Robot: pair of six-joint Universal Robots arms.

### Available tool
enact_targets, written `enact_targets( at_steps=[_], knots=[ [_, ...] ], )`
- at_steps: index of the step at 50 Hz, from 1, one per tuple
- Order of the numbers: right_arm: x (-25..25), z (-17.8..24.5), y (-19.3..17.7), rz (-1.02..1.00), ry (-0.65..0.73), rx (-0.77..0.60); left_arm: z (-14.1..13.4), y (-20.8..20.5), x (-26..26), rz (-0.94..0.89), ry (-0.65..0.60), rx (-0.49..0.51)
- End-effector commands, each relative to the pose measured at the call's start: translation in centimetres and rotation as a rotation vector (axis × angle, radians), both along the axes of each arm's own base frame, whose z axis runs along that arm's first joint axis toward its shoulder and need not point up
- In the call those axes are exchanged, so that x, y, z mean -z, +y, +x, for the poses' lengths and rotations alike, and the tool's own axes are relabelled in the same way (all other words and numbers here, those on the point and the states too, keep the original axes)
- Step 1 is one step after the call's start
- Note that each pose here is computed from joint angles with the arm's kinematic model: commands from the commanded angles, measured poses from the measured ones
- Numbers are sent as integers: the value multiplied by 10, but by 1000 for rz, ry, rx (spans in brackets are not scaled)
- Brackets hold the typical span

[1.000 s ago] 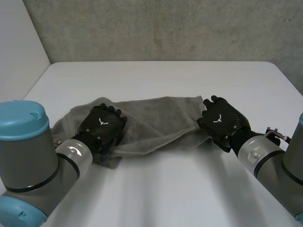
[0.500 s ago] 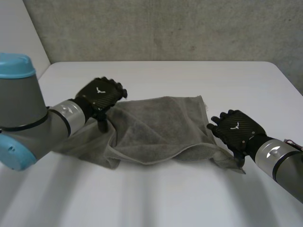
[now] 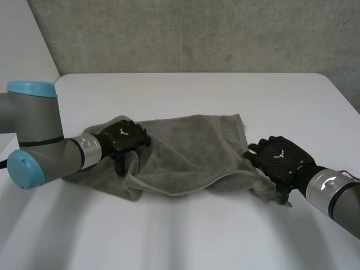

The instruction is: Fold the towel.

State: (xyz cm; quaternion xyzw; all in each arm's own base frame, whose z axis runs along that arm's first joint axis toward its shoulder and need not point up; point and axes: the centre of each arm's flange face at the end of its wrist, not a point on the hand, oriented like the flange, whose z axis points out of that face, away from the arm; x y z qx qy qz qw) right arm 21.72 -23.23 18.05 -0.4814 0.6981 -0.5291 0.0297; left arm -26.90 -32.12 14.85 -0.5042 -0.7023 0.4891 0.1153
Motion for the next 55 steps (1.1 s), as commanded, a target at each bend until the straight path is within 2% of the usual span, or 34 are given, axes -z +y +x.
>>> enact_targets(
  at_steps=[1,16,31,36,39,44,50,55],
  knots=[
    [1,-1,1,5,0,1,-1,6,7,30,-32,54],
    [17,4,9,92,-21,-7,1,12,1,69,-8,70],
    [-5,3,3,35,-58,29,18,32,-28,103,10,18],
    [-15,-7,-4,33,-65,73,34,46,-51,150,80,-91],
    [-18,-8,-3,31,-63,75,38,52,-57,164,107,-120],
    [-33,-9,8,36,-49,65,46,85,-78,224,205,-205],
    [-43,-11,23,38,17,23,55,109,-80,254,221,-283],
    [-64,-15,29,-79,99,-19,68,117,-85,192,205,-378]
  ],
)
